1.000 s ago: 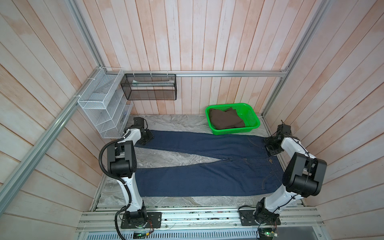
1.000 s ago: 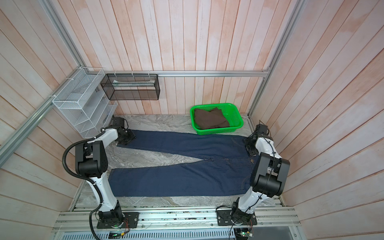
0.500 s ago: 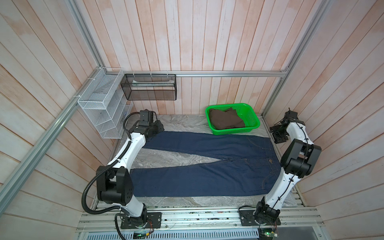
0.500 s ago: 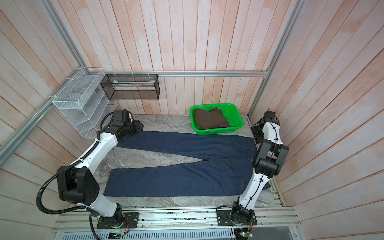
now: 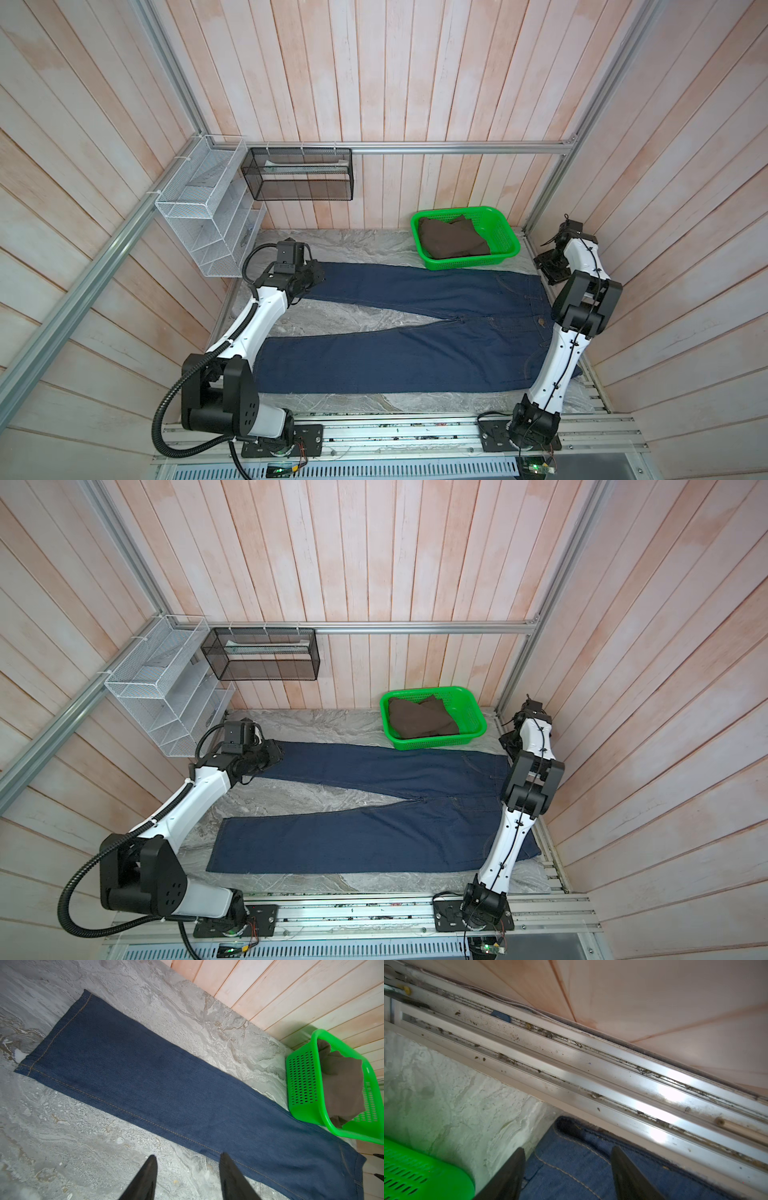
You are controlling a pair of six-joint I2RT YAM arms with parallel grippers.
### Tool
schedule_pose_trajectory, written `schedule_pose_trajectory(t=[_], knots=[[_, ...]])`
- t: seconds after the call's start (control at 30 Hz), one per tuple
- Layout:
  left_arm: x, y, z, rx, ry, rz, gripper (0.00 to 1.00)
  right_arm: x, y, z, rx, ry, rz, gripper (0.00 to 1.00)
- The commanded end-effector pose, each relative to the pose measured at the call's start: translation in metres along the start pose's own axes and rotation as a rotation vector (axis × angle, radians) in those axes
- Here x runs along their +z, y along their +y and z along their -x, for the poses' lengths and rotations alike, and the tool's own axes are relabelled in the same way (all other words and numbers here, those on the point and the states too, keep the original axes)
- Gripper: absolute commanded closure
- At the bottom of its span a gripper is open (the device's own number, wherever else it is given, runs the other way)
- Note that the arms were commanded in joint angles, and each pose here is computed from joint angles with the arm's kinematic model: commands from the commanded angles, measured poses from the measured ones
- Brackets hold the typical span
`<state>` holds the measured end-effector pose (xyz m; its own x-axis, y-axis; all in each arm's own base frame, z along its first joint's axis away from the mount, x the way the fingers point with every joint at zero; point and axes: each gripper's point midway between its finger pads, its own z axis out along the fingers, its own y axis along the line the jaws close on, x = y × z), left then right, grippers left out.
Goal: Fold and stack the trousers
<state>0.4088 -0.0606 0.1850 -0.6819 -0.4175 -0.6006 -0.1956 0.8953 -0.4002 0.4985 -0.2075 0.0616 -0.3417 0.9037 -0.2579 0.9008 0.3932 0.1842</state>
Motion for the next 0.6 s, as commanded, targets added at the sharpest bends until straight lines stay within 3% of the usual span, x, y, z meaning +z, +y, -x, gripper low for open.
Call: schedule_pose_trajectory(t=[0.0,0.57], knots=[[-0.005,-0.003,0.002,0.015,-0.027,-0.022,0.49,0.011,-0.005,-0.003,-0.062,0.016,-0.049,0.36],[-0.017,0.001,0.012,0.034,-0.080,0.007,0.49,0.051,0.004,-0.030,-0.113,0.096,-0.066,0.49]])
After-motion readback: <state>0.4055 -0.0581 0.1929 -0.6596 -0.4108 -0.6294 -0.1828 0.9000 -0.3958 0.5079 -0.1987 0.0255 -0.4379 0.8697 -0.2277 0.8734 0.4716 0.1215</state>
